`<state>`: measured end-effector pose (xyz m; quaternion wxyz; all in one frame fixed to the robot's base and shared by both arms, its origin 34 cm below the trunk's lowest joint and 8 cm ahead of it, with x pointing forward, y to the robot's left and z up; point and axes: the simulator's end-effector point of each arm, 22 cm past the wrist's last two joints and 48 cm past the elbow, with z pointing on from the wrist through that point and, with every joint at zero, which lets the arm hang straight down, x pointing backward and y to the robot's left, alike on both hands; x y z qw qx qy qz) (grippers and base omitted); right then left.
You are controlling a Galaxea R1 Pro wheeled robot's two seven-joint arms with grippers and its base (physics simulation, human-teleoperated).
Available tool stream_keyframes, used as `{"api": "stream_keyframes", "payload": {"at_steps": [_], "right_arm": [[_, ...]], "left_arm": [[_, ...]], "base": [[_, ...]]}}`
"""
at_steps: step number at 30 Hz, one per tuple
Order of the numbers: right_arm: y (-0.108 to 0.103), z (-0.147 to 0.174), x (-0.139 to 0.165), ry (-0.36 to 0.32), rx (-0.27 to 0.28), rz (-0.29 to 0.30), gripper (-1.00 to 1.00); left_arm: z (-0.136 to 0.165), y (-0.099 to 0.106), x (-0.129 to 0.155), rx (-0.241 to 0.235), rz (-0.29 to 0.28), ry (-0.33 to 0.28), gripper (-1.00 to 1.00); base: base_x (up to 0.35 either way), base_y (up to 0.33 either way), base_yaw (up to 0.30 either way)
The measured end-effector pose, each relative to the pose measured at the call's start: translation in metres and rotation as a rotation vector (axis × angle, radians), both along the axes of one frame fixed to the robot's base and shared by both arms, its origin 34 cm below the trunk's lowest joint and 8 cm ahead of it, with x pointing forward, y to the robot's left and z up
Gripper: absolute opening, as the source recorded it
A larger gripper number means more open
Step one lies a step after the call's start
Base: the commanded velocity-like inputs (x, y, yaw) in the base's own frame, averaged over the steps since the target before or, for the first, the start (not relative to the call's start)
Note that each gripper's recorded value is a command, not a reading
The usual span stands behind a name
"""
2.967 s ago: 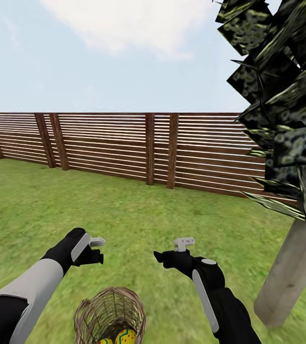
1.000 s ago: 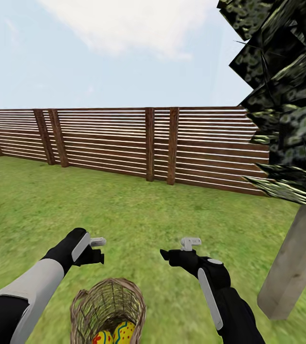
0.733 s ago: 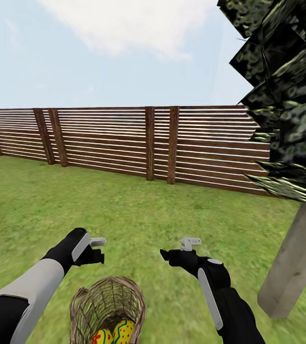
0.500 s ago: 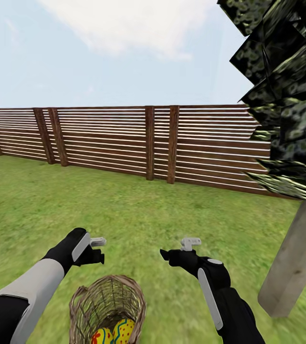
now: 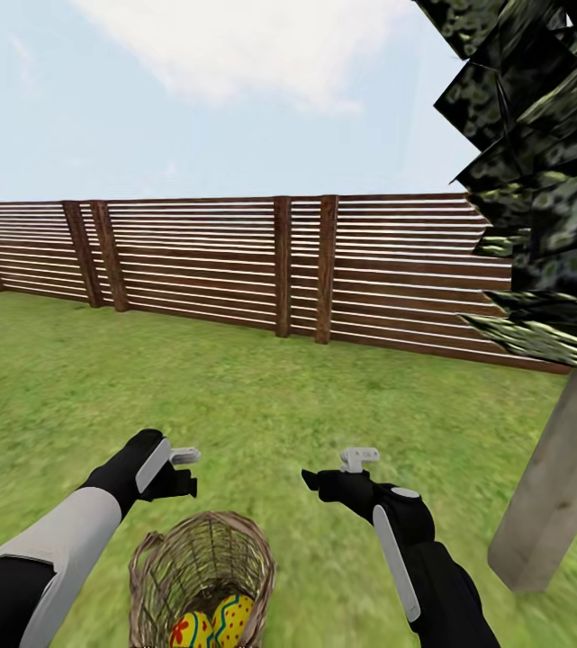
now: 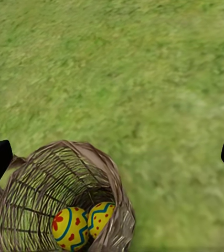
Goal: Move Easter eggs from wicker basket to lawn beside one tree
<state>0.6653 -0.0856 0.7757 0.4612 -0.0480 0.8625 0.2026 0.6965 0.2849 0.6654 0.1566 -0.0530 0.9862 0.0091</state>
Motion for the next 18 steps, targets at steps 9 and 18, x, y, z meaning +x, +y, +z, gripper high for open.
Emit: {"api": "stream_keyframes", "payload": {"at_steps": [9, 18], "right_arm": [[0.000, -0.018, -0.003, 0.000, 0.000, 0.001, 1.00], [0.000, -0.036, -0.005, 0.000, 0.000, 0.001, 1.00]], "left_arm": [[-0.018, 0.000, -0.002, 0.000, 0.000, 0.000, 1.00], [-0.036, 0.000, -0.005, 0.001, 0.000, 0.000, 1.00]], "base": [[0.000, 0.000, 0.000], [0.000, 0.000, 0.000]]}}
